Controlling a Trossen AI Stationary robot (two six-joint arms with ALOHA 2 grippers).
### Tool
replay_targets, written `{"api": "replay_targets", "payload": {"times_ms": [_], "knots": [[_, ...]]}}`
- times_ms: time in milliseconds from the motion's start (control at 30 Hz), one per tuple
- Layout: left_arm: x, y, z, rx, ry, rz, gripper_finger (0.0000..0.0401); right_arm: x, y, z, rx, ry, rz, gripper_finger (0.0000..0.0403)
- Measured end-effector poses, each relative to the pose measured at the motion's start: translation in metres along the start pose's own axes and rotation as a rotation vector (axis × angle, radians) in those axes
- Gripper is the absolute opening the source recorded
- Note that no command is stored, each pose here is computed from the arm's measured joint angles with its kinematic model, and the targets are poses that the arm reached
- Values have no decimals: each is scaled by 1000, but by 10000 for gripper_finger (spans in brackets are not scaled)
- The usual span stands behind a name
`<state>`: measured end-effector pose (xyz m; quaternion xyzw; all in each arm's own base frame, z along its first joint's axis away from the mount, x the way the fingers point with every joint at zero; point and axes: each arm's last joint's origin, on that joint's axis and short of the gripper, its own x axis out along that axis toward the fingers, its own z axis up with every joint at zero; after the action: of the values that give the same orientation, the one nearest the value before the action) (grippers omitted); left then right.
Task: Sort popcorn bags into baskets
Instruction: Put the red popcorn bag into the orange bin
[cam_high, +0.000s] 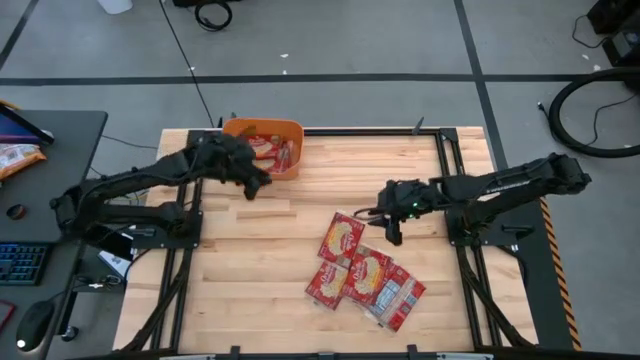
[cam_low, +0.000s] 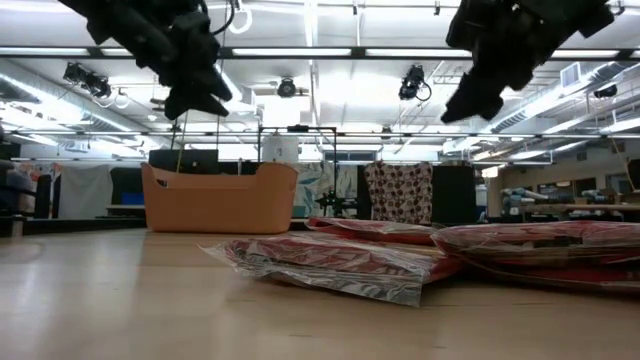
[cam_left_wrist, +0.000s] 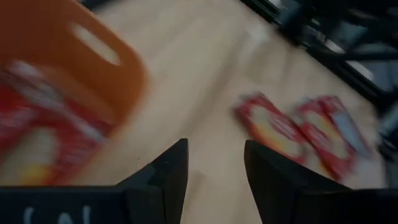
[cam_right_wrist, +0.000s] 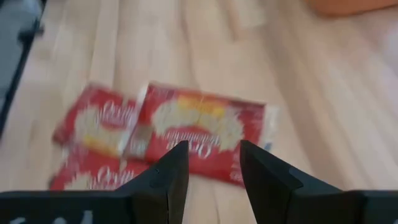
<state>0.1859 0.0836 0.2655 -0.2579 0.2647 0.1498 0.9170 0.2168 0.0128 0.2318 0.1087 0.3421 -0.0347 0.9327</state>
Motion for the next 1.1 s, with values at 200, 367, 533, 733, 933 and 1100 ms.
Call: {"api": "replay_targets", "payload": {"times_ms": [200, 367, 533, 733, 933, 1100], "knots": [[6, -44, -19, -8, 56, -89, 160, 25, 1, -8, -39, 106, 38, 148], [18, -71, -36, -109, 123, -103, 160, 38, 0, -12, -39, 151, 31, 148], [46, -93, -51, -192, 179, -144, 160, 40, 1, -12, -36, 158, 56, 148], [86, -103, -68, -433, 253, -129, 160, 25, 1, -12, -5, 158, 73, 148], [127, -104, -84, -638, 290, -132, 160, 7, 2, -8, 15, 108, 85, 148], [156, -101, -96, -760, 267, -124, 162, -3, 2, -4, 49, 60, 93, 148]]}}
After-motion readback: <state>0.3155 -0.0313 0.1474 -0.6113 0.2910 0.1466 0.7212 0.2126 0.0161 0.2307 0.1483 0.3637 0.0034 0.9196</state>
